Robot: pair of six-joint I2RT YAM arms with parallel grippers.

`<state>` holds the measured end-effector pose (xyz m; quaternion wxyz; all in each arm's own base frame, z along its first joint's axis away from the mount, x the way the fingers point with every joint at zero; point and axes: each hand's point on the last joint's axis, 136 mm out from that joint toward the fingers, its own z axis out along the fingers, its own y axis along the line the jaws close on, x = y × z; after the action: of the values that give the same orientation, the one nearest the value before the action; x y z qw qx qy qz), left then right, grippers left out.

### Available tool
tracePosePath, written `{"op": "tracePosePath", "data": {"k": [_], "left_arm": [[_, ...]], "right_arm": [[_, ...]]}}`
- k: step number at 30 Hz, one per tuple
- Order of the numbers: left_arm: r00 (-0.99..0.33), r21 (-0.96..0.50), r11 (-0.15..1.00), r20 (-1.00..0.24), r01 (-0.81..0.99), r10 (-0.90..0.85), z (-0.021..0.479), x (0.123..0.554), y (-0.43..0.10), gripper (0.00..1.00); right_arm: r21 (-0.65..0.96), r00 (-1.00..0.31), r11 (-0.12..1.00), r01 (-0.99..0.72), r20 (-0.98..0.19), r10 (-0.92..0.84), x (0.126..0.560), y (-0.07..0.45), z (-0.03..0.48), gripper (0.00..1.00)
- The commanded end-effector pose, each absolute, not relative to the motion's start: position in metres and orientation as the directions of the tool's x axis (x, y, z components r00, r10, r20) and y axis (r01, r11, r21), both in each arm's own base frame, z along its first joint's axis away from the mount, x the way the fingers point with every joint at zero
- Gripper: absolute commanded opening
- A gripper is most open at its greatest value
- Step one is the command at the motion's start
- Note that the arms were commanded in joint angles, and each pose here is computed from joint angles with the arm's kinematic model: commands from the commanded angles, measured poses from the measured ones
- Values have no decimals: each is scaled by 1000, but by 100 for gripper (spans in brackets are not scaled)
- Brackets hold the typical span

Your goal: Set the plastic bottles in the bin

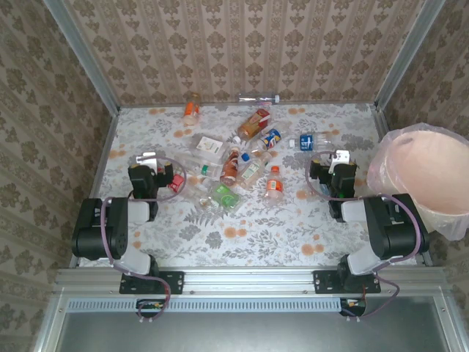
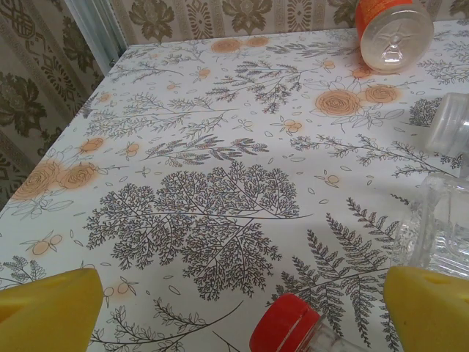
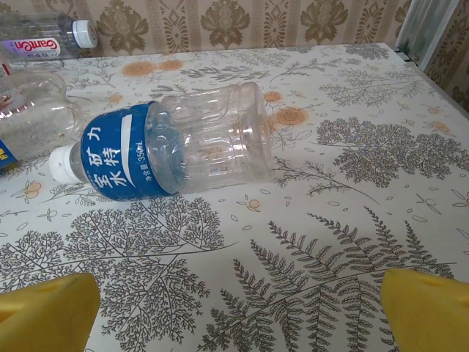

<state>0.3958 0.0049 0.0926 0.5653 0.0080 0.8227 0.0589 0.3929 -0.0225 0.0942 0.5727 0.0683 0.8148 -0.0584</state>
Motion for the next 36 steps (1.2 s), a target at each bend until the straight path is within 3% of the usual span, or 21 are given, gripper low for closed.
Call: {"op": "tracePosePath", "data": {"k": [1,36], "left_arm": [[-353,109,992,-932,-57,82,95,397,8,100],[-348,110,992,-934,-69,80,96,397,10,100]], "right_arm": [[-5,-304,981,196,-951,56,394,-24,101,100],[-5,-306,986,169,-951,48,395,-20,102,100]]}}
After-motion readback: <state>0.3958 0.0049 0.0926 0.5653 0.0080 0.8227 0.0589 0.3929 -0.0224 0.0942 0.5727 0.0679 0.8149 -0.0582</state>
